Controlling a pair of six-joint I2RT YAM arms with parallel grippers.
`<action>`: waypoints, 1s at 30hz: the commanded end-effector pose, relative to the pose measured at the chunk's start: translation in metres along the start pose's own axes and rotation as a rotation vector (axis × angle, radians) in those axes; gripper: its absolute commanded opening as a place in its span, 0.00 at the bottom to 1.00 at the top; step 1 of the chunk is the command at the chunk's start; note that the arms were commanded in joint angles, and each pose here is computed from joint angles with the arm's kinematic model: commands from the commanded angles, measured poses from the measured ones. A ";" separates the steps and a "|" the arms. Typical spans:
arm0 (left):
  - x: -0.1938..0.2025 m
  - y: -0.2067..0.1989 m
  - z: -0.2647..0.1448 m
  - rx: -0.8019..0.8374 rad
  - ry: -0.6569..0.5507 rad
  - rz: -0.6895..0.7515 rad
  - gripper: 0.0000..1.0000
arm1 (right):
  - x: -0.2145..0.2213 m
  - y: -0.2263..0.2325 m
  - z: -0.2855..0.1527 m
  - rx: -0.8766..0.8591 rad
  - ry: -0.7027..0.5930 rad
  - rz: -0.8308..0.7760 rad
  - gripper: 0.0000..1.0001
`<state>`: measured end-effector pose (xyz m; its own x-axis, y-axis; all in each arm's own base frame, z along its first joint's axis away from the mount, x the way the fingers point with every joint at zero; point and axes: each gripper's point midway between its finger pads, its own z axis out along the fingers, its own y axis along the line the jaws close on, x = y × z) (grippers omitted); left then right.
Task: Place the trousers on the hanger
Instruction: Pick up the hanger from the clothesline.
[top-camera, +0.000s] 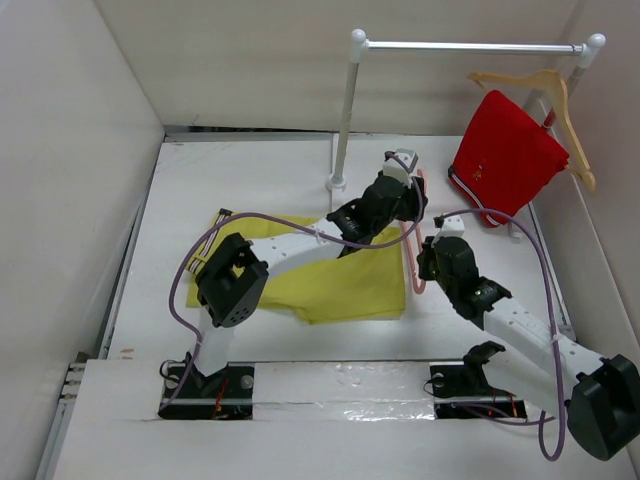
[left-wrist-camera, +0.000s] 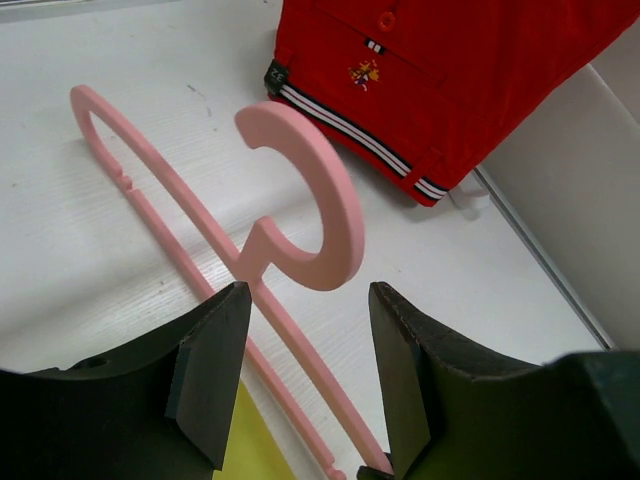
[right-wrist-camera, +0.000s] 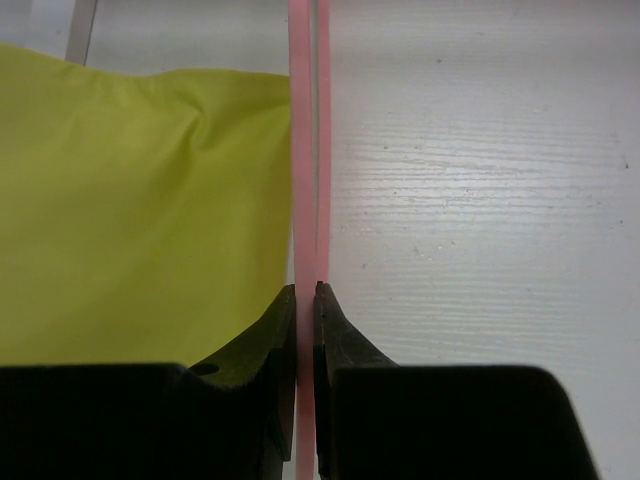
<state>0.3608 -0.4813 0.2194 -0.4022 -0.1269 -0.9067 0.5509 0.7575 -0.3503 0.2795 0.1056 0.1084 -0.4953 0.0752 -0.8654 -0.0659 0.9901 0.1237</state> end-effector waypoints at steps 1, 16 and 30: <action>-0.032 -0.026 -0.001 0.062 -0.081 -0.012 0.48 | -0.004 0.009 0.001 -0.041 -0.024 0.017 0.00; -0.025 -0.007 0.034 -0.083 -0.077 0.011 0.25 | 0.002 0.008 -0.008 -0.035 -0.018 0.038 0.01; -0.025 0.002 -0.027 -0.021 -0.168 -0.215 0.00 | -0.028 0.011 -0.052 -0.101 -0.124 0.103 0.71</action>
<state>0.3635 -0.4645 0.1782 -0.4205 -0.2006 -0.8848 0.4235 0.8191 -0.3870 0.2488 0.1063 0.1308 -0.4370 0.1672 -0.8838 -0.0915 0.9692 0.2286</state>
